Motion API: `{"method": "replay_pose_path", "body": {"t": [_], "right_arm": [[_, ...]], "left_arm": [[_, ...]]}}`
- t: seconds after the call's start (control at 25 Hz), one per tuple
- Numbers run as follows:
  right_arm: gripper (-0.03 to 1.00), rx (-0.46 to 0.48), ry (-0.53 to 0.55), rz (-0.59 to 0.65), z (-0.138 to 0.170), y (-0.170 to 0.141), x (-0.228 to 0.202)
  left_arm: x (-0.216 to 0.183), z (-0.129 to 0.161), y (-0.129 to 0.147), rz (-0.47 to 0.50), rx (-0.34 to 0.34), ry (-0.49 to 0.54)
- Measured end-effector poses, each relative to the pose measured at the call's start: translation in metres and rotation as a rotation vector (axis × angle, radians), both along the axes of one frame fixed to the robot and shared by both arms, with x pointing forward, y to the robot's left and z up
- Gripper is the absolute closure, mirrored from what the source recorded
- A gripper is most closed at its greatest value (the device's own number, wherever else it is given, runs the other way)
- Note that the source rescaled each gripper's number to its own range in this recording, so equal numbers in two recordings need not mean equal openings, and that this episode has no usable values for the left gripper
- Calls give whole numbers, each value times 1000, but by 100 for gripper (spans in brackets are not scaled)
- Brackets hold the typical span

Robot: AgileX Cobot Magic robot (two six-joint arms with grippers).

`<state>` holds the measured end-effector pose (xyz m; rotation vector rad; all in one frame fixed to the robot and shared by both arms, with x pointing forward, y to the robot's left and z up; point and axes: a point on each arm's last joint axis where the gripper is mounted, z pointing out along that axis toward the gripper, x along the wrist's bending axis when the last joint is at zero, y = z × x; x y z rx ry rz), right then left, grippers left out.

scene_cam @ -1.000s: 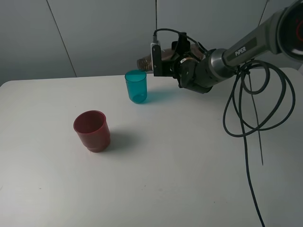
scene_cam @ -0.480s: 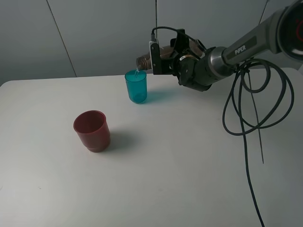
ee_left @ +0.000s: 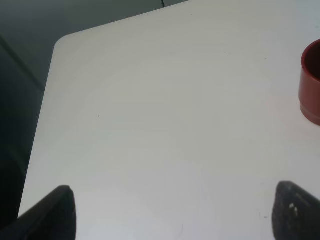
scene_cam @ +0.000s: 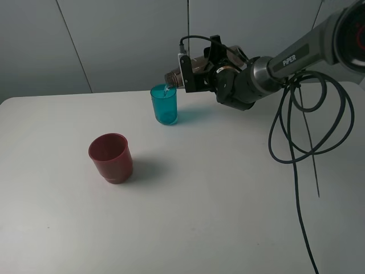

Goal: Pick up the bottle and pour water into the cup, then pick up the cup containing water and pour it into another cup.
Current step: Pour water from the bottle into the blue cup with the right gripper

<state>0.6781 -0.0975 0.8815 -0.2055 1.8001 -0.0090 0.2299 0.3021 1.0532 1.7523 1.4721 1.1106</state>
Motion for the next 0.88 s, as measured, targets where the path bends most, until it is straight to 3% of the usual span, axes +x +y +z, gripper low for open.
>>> {"method": "replay_pose_path", "body": {"t": [0.88], "right_arm": [[96,-8,-80,31,16,7,8]], "left_arm": [[0,0,0,0,0,0]]}}
